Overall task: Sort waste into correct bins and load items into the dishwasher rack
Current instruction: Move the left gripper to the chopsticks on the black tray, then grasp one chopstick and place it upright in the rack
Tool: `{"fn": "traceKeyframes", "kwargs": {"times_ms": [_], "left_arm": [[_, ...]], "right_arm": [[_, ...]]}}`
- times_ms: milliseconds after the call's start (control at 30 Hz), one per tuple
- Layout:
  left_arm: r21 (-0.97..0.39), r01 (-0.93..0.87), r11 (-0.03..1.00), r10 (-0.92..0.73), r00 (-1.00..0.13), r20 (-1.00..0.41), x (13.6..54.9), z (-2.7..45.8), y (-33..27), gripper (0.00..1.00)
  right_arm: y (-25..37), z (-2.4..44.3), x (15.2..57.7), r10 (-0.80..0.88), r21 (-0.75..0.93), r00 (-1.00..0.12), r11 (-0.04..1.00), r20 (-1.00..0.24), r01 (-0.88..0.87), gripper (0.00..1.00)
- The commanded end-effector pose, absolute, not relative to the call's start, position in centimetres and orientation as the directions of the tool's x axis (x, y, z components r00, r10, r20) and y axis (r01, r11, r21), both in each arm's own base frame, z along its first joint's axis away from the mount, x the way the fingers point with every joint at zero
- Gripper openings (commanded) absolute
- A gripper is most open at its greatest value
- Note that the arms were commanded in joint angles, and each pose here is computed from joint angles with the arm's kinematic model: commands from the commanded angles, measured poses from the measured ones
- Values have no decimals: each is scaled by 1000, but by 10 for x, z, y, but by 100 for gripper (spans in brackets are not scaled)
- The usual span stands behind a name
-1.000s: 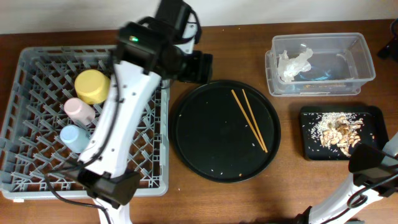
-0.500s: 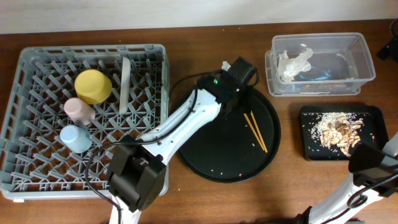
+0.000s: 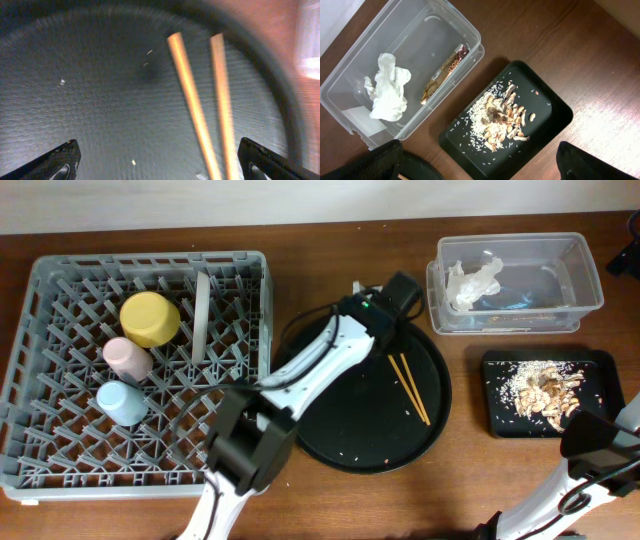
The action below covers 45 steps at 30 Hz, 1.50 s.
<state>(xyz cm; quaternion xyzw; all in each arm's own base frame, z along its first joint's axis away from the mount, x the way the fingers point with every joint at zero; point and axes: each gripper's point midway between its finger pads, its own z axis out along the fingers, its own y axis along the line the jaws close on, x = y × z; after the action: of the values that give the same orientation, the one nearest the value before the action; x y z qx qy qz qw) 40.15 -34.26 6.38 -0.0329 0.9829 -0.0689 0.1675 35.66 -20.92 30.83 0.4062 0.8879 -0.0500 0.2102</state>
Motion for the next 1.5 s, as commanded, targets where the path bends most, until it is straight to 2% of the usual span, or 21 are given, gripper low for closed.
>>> {"fn": "traceKeyframes", "kwargs": {"times_ms": [0,33,100,133,267,300,433,667,700,833,867,900,933,1033,1067,1133,1200,1300,1467], "left_arm": [[-111,-84,990,-116,-940,-321,402,37,-344,99],[-110,-81,991,-113,-939,-325,402,36,-346,98],[-105,-70,992,-104,-927,-361,403,38,-352,83],[-90,-49,995,-83,-903,-422,403,43,-364,81],[-18,-34,999,-38,-858,-512,397,50,-372,73],[-12,-28,1000,-30,-855,-518,395,47,-375,69],[-2,-81,997,-72,-871,-486,391,18,-373,64],[-4,-100,995,-90,-879,-468,387,15,-371,60],[-2,-99,995,-89,-882,-464,386,13,-370,55],[31,-94,995,-71,-901,-428,379,-2,-366,49],[37,-93,995,-69,-903,-424,378,-2,-365,46],[47,-93,995,-65,-906,-418,376,-3,-362,33],[56,-91,994,-61,-911,-407,374,-4,-360,25],[54,-80,995,-55,-933,-356,364,-8,-361,21],[58,-79,995,-54,-934,-354,363,-9,-360,14],[72,-79,994,-49,-937,-345,361,-10,-357,12],[88,-76,993,-42,-941,-335,358,-10,-353,1],[88,-82,993,-47,-938,-343,359,12,-348,1],[55,72,996,88,-904,-418,373,111,-334,1]], "right_arm": [[-211,312,353,701,72,-573,657,-425,750,99],[-211,312,353,701,72,-573,657,-425,750,99],[-211,312,353,701,72,-573,657,-425,750,99],[-211,312,353,701,72,-573,657,-425,750,99],[-211,312,353,701,72,-573,657,-425,750,99],[-211,312,353,701,72,-573,657,-425,750,99],[-211,312,353,701,72,-573,657,-425,750,99],[-211,312,353,701,72,-573,657,-425,750,99],[-211,312,353,701,72,-573,657,-425,750,99],[-211,312,353,701,72,-573,657,-425,750,99],[-211,312,353,701,72,-573,657,-425,750,99],[-211,312,353,701,72,-573,657,-425,750,99],[-211,312,353,701,72,-573,657,-425,750,99],[-211,312,353,701,72,-573,657,-425,750,99],[-211,312,353,701,72,-573,657,-425,750,99],[-211,312,353,701,72,-573,657,-425,750,99],[-211,312,353,701,72,-573,657,-425,750,99],[-211,312,353,701,72,-573,657,-425,750,99],[-211,312,353,701,72,-573,657,-425,750,99]]}}
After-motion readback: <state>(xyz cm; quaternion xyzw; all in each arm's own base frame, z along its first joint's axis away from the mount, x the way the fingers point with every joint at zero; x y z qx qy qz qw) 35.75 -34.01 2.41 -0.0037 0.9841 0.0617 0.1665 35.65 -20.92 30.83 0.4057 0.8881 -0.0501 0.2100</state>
